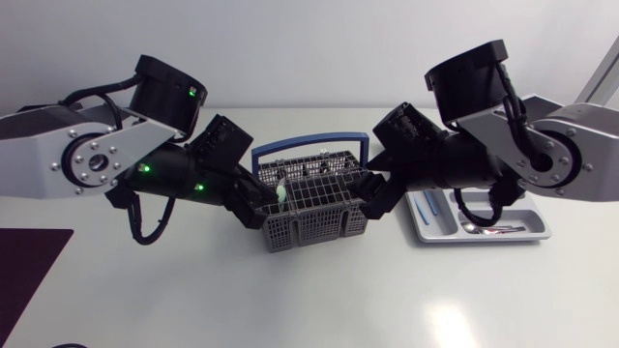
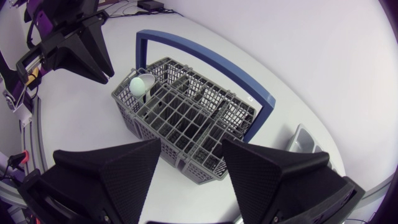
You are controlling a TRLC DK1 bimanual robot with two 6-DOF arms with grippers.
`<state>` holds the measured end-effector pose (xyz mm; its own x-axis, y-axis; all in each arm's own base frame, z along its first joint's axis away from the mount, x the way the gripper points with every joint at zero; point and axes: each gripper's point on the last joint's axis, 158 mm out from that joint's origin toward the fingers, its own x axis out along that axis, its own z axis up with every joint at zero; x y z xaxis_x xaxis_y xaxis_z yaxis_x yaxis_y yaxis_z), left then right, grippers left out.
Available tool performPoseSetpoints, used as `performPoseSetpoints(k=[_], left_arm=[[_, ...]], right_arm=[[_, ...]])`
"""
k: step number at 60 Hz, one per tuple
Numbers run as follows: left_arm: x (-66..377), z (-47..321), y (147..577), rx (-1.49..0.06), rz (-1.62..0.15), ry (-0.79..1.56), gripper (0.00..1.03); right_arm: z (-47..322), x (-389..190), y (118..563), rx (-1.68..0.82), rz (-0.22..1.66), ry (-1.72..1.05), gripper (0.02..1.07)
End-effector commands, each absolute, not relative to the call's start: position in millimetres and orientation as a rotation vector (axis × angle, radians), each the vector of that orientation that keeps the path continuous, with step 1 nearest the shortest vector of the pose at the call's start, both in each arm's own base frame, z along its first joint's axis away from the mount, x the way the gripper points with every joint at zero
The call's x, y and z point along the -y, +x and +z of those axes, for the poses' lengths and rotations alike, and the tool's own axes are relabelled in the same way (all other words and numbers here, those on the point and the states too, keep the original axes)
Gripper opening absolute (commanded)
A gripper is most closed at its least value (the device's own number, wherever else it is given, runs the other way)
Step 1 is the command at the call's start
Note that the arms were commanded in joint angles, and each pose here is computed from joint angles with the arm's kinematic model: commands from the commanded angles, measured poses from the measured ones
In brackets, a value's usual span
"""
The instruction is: Unload the cutlery basket into the drawer organizer.
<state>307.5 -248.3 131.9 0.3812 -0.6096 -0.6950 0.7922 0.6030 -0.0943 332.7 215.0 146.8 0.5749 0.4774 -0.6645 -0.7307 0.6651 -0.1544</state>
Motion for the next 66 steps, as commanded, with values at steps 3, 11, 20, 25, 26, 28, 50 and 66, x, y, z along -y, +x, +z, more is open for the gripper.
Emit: performPoseSetpoints(k=[3,11,20,25,26,28,50,66], left_arm=[[255,139,312,-0.800,-0.893,0.212,0.36],[255,133,314,-0.853,-0.877,0.190,0.36],[254,129,318,-0.905,-0.840,0.156,0.39],[252,128,322,-0.912,-0.818,0.156,0.40],[252,127,323,-0.914,-0.817,0.155,0.40],[252,126,325,-0.917,-0.808,0.151,0.40],[247,114,340,-0.935,-0.740,0.170,0.43],[251,114,349,-0.924,-0.725,0.163,0.43]], right_arm=[[139,-209,329,-0.651,0.720,-0.427,0.74],[139,-212,327,-0.650,0.727,-0.425,0.74],[141,-212,326,-0.646,0.729,-0.427,0.74],[140,-212,326,-0.647,0.729,-0.427,0.74],[140,-213,326,-0.647,0.730,-0.427,0.74],[141,-213,326,-0.646,0.730,-0.427,0.74],[138,-212,322,-0.649,0.736,-0.431,0.74],[135,-216,317,-0.653,0.747,-0.431,0.74]])
